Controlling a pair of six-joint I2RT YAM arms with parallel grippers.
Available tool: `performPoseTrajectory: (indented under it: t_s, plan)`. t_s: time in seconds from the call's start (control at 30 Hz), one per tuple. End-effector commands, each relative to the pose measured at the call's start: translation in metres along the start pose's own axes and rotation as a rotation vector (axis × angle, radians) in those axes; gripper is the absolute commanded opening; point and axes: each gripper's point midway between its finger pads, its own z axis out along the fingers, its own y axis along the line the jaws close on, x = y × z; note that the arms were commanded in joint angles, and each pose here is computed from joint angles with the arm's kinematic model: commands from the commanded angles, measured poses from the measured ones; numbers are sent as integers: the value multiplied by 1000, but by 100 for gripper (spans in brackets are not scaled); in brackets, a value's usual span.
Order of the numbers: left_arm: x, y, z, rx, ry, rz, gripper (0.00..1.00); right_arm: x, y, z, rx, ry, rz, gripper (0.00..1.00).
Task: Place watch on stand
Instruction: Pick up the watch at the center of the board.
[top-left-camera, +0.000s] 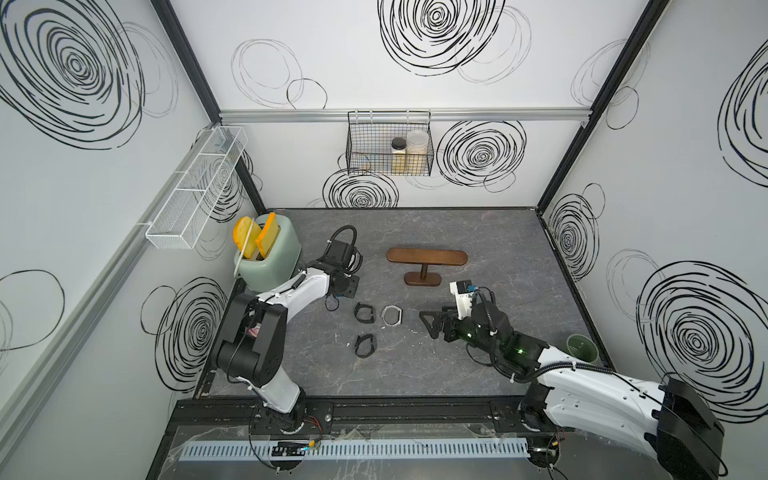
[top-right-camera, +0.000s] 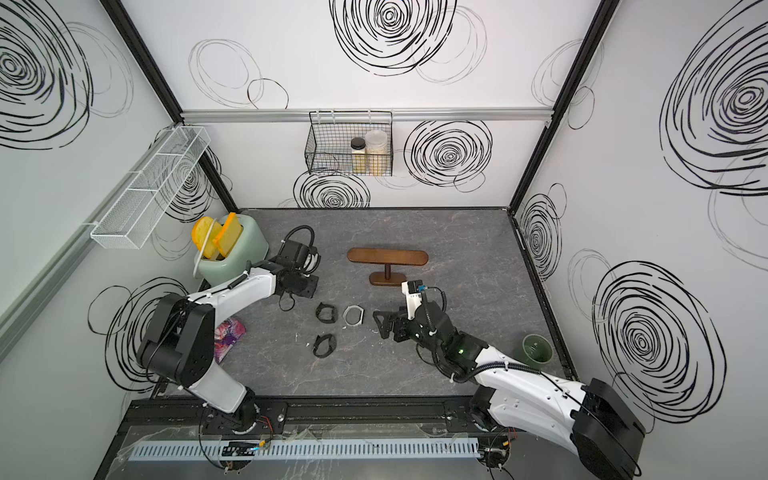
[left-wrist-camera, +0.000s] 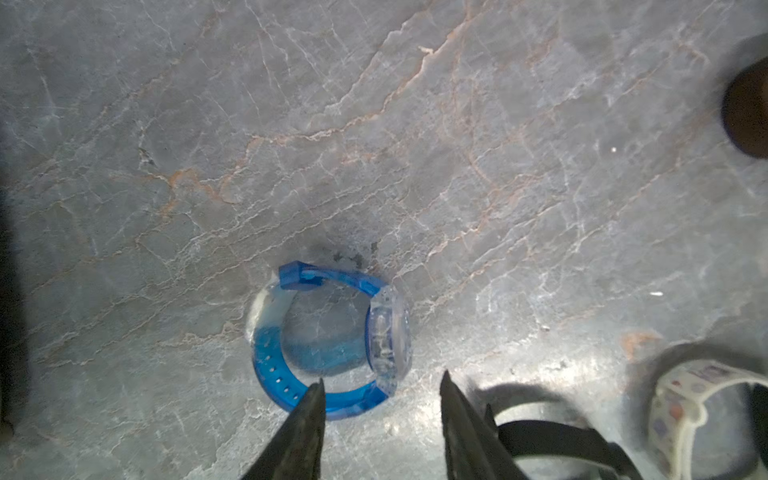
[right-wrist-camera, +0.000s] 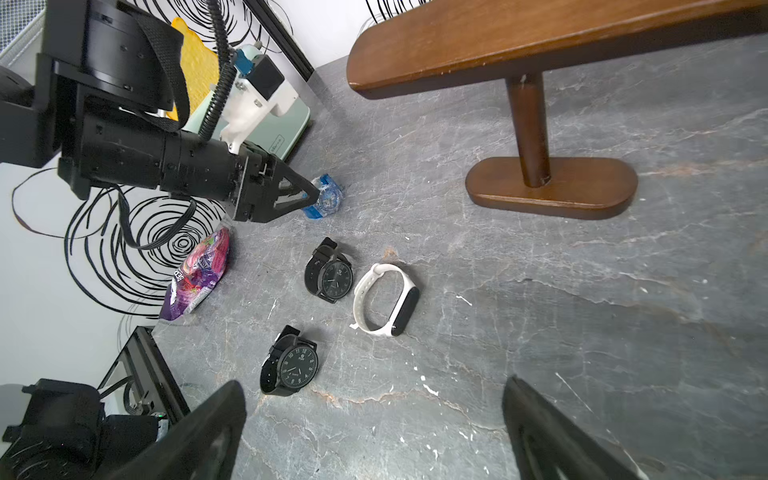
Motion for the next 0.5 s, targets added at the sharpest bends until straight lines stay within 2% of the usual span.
performPoseTrajectory:
  t_s: [0.0,0.47]
  plan:
    - [-15,-3,1,18,-43,-8,49,0,-1,-1,-1,-22,18,98]
    - [-18,-4,19,29,-28,-27,46,4,-6,-2,4,-18,27,98]
